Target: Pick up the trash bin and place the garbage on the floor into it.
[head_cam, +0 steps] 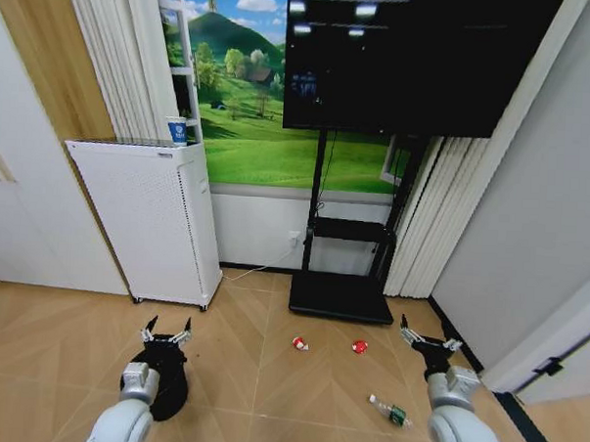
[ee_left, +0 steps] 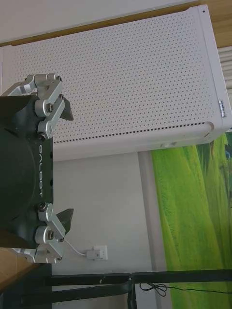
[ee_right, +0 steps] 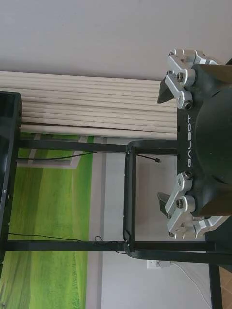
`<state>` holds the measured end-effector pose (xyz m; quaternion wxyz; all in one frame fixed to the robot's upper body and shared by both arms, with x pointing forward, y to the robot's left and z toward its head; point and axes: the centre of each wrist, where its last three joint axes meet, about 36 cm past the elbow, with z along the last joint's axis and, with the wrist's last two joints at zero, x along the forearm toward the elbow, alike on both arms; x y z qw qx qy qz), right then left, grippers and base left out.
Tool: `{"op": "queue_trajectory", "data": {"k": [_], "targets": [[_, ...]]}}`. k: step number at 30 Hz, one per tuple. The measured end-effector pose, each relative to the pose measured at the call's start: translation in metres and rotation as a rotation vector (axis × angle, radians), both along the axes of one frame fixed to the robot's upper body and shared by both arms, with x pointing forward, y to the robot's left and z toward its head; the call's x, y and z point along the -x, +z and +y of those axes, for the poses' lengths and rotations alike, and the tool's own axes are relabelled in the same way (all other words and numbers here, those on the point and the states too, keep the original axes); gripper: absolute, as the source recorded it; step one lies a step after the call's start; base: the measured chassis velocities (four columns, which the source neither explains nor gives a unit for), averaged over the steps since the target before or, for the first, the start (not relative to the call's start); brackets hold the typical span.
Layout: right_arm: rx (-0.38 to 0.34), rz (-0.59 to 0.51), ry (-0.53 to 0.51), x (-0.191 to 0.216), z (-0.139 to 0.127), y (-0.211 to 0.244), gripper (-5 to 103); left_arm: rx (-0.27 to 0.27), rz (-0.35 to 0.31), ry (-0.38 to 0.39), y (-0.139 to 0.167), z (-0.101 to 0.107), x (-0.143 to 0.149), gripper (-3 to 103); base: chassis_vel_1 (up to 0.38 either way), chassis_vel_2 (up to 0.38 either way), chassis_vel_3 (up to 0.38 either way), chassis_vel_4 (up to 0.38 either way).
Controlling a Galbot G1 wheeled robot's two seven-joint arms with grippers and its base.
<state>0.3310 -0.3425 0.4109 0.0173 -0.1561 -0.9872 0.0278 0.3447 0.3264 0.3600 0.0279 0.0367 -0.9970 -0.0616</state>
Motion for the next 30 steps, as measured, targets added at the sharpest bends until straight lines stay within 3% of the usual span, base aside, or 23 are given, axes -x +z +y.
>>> {"op": "queue_trajectory", "data": {"k": [25, 26, 30], "targets": [[0.012, -0.012, -0.003, 0.0040, 0.0002, -0.0023, 100, -0.004, -0.004, 0.004, 0.0067, 0.0031, 0.0059, 102, -0.005, 0.010, 0.012, -0.009], [0.013, -0.012, -0.003, 0.0041, 0.0002, -0.0023, 100, -0.004, -0.004, 0.003, 0.0068, 0.0033, 0.0059, 96, -0.096, 0.099, 0.088, -0.134], [0.015, -0.013, -0.006, 0.0041, -0.0003, -0.0021, 100, -0.005, -0.005, 0.002, 0.0067, 0.0031, 0.0059, 98, -0.148, 0.162, 0.146, -0.159]]}}
